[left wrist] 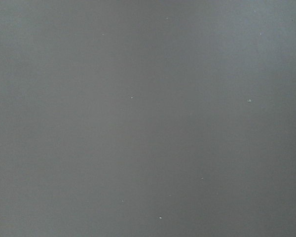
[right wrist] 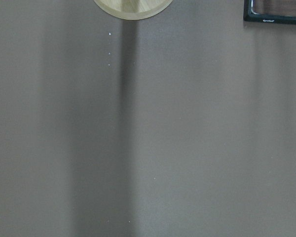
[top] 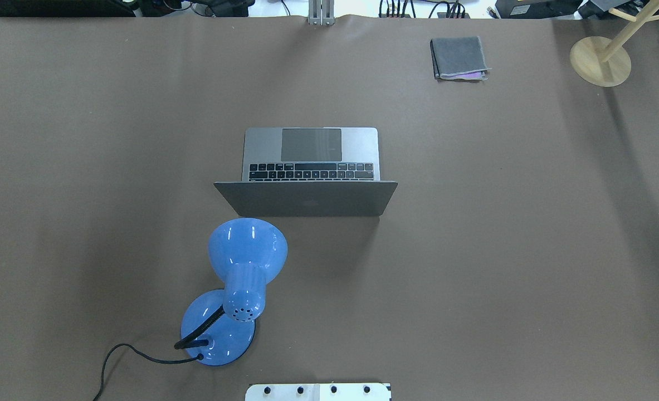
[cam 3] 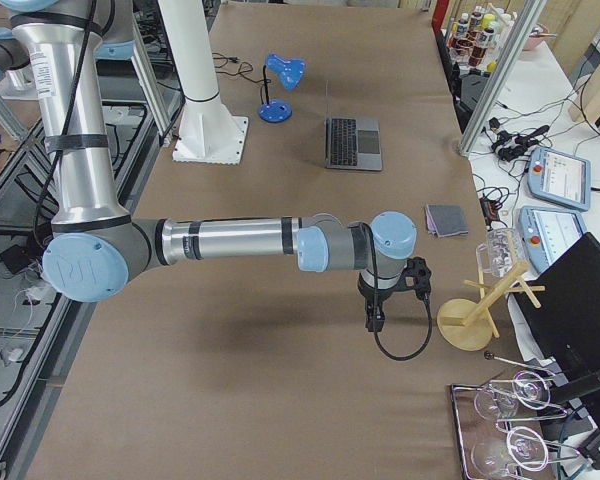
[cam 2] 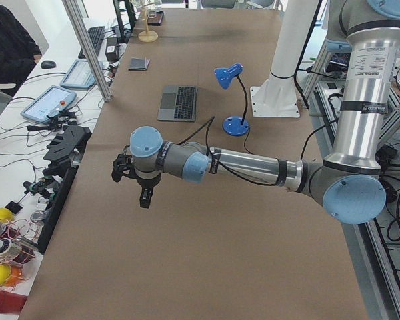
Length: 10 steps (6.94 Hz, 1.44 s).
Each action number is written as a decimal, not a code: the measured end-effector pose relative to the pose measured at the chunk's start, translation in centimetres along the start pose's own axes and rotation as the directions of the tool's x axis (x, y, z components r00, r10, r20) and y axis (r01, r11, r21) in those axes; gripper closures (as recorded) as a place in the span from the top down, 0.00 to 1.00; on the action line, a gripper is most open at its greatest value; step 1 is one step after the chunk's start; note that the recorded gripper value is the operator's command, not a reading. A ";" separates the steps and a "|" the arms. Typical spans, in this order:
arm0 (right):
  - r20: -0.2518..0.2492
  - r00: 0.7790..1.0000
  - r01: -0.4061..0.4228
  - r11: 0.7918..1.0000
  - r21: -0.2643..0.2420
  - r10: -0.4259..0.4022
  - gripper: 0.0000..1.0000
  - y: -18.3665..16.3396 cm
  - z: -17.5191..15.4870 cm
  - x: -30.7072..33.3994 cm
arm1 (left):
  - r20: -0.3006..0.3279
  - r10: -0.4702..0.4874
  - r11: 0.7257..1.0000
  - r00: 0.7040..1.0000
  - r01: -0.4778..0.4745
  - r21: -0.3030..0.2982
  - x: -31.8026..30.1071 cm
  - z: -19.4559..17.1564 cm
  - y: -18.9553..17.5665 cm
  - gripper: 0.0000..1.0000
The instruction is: Close laptop
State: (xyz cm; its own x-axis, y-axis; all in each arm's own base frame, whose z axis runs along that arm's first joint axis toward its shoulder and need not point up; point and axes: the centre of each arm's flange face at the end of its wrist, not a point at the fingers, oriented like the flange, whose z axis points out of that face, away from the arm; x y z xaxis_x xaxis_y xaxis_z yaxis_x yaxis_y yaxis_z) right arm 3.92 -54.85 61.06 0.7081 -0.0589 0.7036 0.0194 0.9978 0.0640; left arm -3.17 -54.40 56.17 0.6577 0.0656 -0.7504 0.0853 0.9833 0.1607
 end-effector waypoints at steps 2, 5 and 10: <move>0.001 1.000 0.001 1.000 0.003 -0.001 1.00 -0.2 -0.2 -0.2 | 0.000 0.000 1.000 1.000 0.000 0.001 0.1 0.0 0.0 0.98; -0.001 1.000 0.024 1.000 0.003 -0.024 1.00 -1.1 -0.2 -1.5 | -0.003 0.001 1.000 1.000 -0.001 0.010 0.7 -0.5 -0.5 0.98; 0.066 0.996 0.063 0.998 0.031 -0.065 1.00 -4.8 -2.3 -6.2 | -0.082 -0.128 0.991 0.988 0.132 0.034 12.8 -1.8 -4.9 0.98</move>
State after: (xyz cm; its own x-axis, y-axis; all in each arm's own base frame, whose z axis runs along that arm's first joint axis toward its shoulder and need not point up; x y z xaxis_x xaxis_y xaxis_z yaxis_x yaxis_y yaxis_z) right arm 1.00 -59.19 54.77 0.6571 -0.1259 0.7432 0.0422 0.9906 0.1305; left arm 3.53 -58.03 44.62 0.5774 -0.0475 -0.8151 0.1966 0.9770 0.0824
